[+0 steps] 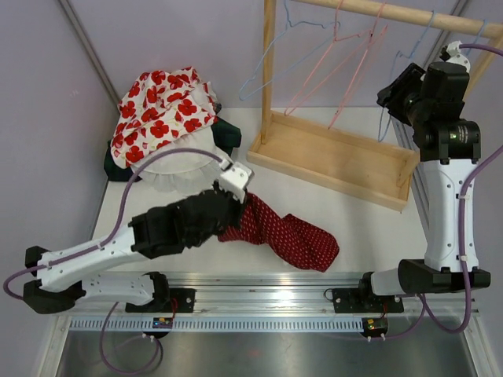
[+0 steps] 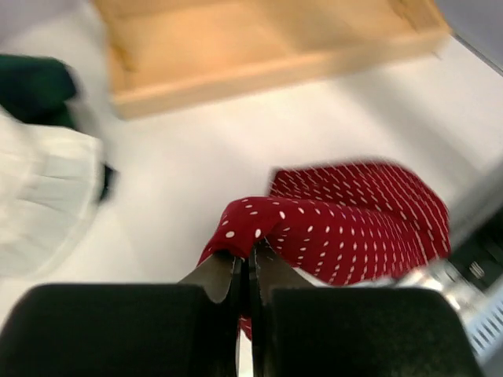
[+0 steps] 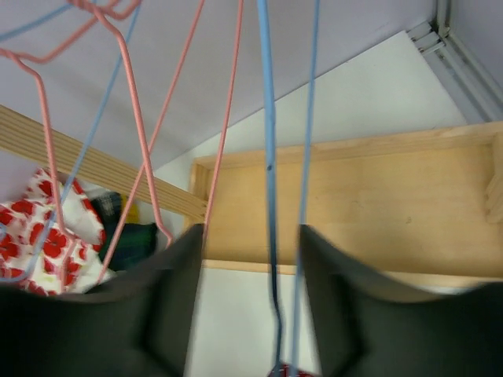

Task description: Remove the skirt from the hanger

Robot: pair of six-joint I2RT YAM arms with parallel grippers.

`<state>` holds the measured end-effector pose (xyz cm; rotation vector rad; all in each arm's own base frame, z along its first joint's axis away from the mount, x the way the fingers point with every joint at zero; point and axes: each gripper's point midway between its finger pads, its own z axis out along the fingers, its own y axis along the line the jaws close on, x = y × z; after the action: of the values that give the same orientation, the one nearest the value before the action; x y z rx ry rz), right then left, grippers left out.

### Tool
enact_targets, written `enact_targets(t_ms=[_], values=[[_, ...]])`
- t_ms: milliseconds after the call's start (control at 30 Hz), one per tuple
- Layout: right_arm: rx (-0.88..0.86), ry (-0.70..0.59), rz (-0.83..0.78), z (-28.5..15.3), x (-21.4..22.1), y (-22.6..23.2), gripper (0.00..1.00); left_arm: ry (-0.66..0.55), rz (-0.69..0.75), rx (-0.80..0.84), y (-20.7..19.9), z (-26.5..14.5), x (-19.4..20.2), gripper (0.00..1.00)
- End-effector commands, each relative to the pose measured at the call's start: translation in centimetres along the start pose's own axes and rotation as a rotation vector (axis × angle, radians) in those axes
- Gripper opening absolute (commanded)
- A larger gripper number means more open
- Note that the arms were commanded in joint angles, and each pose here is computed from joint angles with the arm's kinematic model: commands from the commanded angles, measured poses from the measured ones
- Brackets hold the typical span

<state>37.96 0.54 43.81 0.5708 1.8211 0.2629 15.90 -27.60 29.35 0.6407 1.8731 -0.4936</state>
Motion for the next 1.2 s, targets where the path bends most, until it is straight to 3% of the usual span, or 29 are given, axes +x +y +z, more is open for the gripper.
enact_targets(t_ms=[0,33,100,133,167,233,300,400,500,567,600,633,767,800,833,867,900,1033,1133,1167], values=[[-0.038,-0.106,0.001,-2.5,-2.6,0.6,0.72,-0.113,0.061,-0.103,4.9,-0.3,-7.2,0.00],[-0.038,-0.110,-0.001,-2.6,-2.6,0.6,0.92,-0.141,0.058,-0.190,8.2,-0.3,-9.1,0.00],[-0.036,-0.116,-0.004,-3.0,-2.6,0.4,1.00,-0.215,0.029,-0.224,10.7,-0.6,-13.6,0.00],[-0.031,-0.121,-0.005,-3.2,-2.6,0.3,1.00,-0.239,0.004,-0.329,14.8,-0.7,-15.2,0.00],[-0.026,-0.117,-0.004,-3.2,-2.4,0.1,0.99,-0.298,-0.017,-0.341,16.0,-0.9,-18.7,0.00],[-0.041,-0.120,0.001,-3.7,-2.4,0.2,0.99,-0.326,-0.050,-0.462,21.4,-0.8,-21.3,0.00],[-0.058,-0.102,0.010,-3.6,-1.5,0.3,1.00,-0.403,-0.058,-0.489,24.4,0.4,-26.3,0.00],[-0.093,-0.082,0.021,-4.0,-0.5,0.5,0.99,-0.472,-0.042,-0.563,30.2,0.8,-30.3,0.00],[-0.119,-0.060,0.022,-4.5,0.6,0.5,0.99,-0.684,-0.154,-0.577,37.1,0.6,-34.1,0.00],[-0.139,-0.057,0.022,-5.2,1.3,0.4,0.99,-0.627,-0.238,-0.576,40.5,4.7,-29.9,0.00],[-0.156,-0.066,0.027,-5.5,1.2,0.6,1.00,-0.675,-0.283,-0.567,42.0,5.3,-29.5,0.00],[-0.175,-0.085,0.031,-6.4,1.0,0.7,0.99,-0.593,-0.343,-0.562,43.8,9.0,-25.7,0.00],[-0.189,-0.105,0.038,-7.2,1.2,0.6,1.00,-0.302,-0.536,-0.419,44.1,18.8,-14.7,0.00],[-0.198,-0.121,0.036,-7.3,0.9,0.7,1.00,-0.249,-0.575,-0.417,44.1,19.9,-12.3,0.05],[-0.245,-0.118,0.029,-8.1,1.0,1.4,1.00,-0.196,-0.605,-0.401,43.8,20.9,-10.1,0.53],[-0.265,-0.117,0.026,-8.2,1.3,1.6,0.99,-0.118,-0.641,-0.355,42.9,22.1,-7.0,0.86],[-0.291,-0.136,0.022,-8.5,1.0,2.0,1.00,-0.088,-0.650,-0.342,42.2,22.3,-6.1,0.99],[-0.392,-0.157,0.017,-10.6,1.2,3.1,0.99,-0.173,-0.566,-0.484,40.9,17.5,-8.2,0.99],[-0.447,-0.153,0.015,-11.3,1.8,3.7,1.00,-0.316,-0.490,-0.581,39.9,10.2,-15.0,0.99],[-0.458,-0.138,0.018,-11.1,2.4,3.6,0.99,-0.290,-0.486,-0.607,39.4,8.6,-15.1,0.99]])
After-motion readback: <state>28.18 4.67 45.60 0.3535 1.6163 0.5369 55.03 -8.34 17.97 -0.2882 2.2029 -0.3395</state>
